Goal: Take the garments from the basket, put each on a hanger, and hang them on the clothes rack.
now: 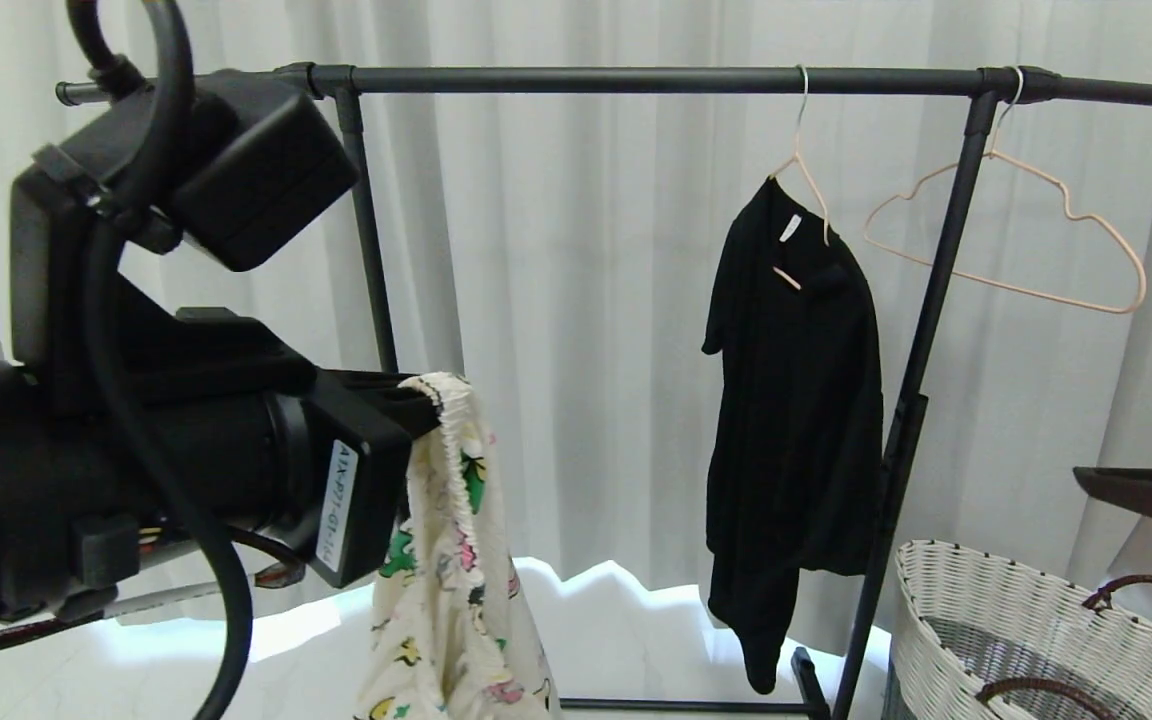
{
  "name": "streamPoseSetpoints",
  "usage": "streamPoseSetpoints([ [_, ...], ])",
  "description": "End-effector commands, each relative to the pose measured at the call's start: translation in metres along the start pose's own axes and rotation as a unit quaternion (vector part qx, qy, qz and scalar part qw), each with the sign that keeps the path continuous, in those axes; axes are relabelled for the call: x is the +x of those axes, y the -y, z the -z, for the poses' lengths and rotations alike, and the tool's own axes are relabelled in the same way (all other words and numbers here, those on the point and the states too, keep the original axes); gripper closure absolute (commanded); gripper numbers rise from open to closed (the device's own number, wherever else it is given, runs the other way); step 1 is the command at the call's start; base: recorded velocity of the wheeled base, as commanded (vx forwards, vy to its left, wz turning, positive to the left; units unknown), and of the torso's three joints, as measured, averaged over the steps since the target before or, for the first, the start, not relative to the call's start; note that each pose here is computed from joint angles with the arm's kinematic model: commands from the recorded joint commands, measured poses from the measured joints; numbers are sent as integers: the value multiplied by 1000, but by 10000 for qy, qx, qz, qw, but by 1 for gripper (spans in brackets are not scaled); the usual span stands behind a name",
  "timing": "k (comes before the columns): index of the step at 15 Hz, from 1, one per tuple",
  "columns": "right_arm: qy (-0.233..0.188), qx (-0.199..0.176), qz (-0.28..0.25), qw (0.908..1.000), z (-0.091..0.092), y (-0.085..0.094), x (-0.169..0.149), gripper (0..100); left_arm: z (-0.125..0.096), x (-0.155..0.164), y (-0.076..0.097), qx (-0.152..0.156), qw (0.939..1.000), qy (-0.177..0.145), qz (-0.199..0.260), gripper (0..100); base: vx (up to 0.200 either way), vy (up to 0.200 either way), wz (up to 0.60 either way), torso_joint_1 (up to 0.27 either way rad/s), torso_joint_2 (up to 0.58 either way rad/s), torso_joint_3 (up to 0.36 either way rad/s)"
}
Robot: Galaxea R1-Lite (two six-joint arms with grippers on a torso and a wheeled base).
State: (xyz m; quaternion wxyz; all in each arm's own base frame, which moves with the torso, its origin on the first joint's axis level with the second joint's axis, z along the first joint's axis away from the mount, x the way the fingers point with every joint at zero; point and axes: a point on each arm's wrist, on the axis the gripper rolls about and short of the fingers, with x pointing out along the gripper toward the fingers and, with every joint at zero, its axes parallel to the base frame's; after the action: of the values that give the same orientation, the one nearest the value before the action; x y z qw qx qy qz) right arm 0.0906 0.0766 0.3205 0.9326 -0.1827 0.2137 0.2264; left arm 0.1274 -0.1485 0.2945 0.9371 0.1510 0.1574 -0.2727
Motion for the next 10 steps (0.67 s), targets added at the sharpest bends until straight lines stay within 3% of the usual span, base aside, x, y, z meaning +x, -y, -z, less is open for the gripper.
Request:
streamPoseSetpoints([
  [1, -715, 367, 1366, 9874, 21, 25, -6, 0, 14, -10, -25, 94, 9985, -104, -538, 100, 0, 0, 0, 0, 0, 0],
  [3, -995, 595, 1815, 9765, 34, 33, -11, 0, 30, -14, -41, 88, 9948, -312, -961, 100, 0, 0, 0, 0, 0, 0],
  [7, -1349, 429, 2257, 9639, 62, 30, -17, 0, 50, -24, -52, -61, 9898, -505, -1331, 100, 0, 0, 0, 0, 0, 0],
  [10, -1286, 488, 2318, 9630, 69, 29, -16, 0, 55, -28, -53, -73, 9891, -530, -1370, 100, 0, 0, 0, 0, 0, 0],
])
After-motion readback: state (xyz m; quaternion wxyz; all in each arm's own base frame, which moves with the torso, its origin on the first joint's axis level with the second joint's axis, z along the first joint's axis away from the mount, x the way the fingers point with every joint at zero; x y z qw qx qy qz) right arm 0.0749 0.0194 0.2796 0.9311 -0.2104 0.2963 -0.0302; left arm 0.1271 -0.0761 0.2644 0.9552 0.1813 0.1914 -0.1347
